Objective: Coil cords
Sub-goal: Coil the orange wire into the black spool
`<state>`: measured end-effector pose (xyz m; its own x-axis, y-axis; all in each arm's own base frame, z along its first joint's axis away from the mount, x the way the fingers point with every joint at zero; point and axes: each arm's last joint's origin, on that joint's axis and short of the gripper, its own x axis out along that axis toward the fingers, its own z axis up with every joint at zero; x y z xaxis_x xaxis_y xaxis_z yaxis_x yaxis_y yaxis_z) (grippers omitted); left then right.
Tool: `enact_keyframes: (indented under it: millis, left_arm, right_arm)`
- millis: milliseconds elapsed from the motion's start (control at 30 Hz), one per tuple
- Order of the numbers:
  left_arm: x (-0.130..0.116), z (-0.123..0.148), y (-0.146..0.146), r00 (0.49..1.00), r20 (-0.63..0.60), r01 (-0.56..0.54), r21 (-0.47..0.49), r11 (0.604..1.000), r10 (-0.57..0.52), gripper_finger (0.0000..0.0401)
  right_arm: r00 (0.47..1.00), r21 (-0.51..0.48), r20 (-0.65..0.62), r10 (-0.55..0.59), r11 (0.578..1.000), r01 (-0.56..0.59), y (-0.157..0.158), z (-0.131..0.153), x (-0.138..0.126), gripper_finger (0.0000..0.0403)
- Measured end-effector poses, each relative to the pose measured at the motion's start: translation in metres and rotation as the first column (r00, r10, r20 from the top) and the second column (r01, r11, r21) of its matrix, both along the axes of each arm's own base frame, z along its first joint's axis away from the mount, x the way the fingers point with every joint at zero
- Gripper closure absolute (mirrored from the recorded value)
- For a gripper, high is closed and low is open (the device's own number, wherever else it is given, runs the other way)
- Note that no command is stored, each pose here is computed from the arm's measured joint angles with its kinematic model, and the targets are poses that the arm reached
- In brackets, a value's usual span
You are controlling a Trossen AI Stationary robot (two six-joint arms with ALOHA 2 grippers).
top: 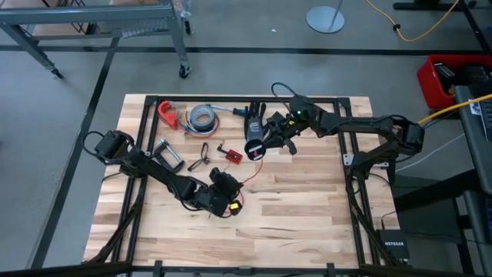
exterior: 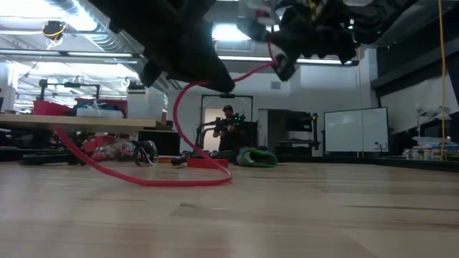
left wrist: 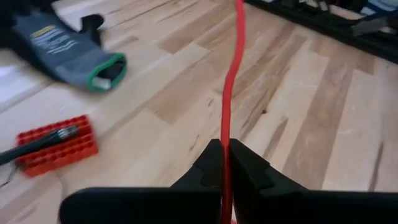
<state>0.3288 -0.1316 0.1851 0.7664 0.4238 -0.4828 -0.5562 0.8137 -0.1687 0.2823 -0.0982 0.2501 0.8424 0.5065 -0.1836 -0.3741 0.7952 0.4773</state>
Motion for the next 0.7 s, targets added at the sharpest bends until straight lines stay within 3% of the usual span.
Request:
enact_keyframes:
  millis: [233,533,700]
  left_arm:
    - [-0.018,0.009,0.015,0.991,-0.076,-0.116,-0.053,0.992,0.112,0.0401]
    - [-0.028,0.016,0.045,0.960,-0.156,-0.241,-0.037,0.970,0.232,0.0401]
    - [-0.024,0.019,0.063,0.946,-0.150,-0.296,-0.042,0.954,0.287,0.0401]
  right_arm:
    - [0.982,-0.105,-0.159,-0.102,0.991,0.086,0.000,-0.019,-0.006,0.0402]
    - [0.957,-0.125,-0.259,-0.127,0.987,0.097,0.001,-0.029,-0.011,0.0402]
    - [0.903,-0.265,-0.350,-0.250,0.951,0.160,0.007,-0.038,-0.012,0.0402]
